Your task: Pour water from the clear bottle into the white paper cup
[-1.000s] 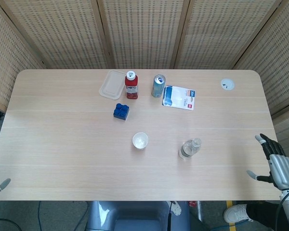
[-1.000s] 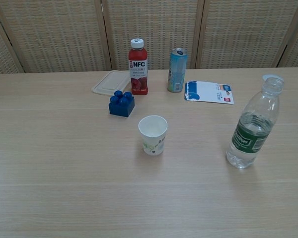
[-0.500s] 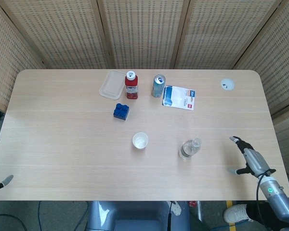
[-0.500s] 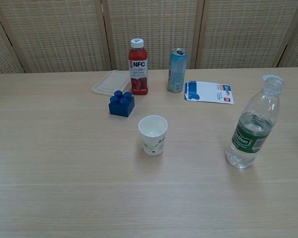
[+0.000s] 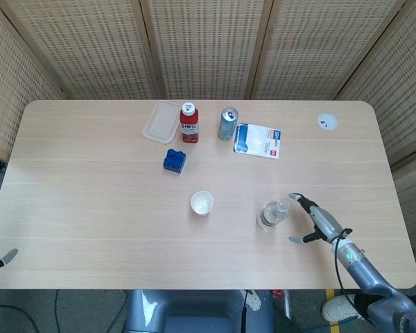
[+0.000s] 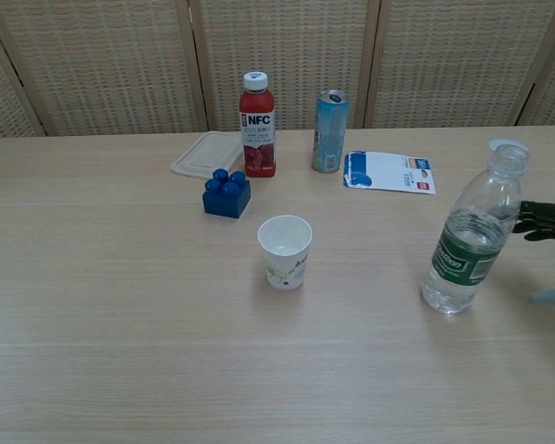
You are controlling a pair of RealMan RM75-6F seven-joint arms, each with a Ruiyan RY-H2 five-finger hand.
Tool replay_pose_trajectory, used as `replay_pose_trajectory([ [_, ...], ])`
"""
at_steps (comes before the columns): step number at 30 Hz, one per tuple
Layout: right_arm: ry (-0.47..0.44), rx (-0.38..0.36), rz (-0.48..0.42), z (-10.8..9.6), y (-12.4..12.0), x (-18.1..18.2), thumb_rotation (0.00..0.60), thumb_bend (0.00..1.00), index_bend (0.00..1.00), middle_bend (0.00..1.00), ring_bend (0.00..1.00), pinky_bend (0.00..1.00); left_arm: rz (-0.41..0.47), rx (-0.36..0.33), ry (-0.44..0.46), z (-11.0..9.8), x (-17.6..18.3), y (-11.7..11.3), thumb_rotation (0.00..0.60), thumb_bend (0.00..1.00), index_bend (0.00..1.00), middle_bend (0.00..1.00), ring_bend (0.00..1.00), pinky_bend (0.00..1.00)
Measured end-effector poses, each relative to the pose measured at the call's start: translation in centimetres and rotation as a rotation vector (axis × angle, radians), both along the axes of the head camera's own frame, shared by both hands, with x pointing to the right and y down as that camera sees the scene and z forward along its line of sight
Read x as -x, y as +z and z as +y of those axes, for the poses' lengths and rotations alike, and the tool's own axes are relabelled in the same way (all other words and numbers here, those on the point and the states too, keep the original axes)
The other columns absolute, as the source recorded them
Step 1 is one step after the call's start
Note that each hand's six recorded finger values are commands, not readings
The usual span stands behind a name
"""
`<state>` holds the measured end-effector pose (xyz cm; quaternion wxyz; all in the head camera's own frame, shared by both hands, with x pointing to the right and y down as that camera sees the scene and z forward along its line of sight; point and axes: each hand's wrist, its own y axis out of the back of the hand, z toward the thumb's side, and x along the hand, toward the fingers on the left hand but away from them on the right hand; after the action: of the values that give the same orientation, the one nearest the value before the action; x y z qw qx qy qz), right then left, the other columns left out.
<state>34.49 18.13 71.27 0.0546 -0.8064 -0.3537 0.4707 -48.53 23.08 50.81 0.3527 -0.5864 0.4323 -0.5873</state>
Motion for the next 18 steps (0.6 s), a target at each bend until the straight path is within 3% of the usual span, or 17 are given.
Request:
replay_pose_trajectory([
  [18, 0.09, 0.029, -0.159, -0.7, 3.4, 5.1, 0.6, 0.0, 0.0, 0.0, 0.0, 0.0, -0.013, 0.018, -0.011, -0.3, 0.1, 0.6, 0.6, 0.05, 0.0, 0.0, 0.0, 0.0],
])
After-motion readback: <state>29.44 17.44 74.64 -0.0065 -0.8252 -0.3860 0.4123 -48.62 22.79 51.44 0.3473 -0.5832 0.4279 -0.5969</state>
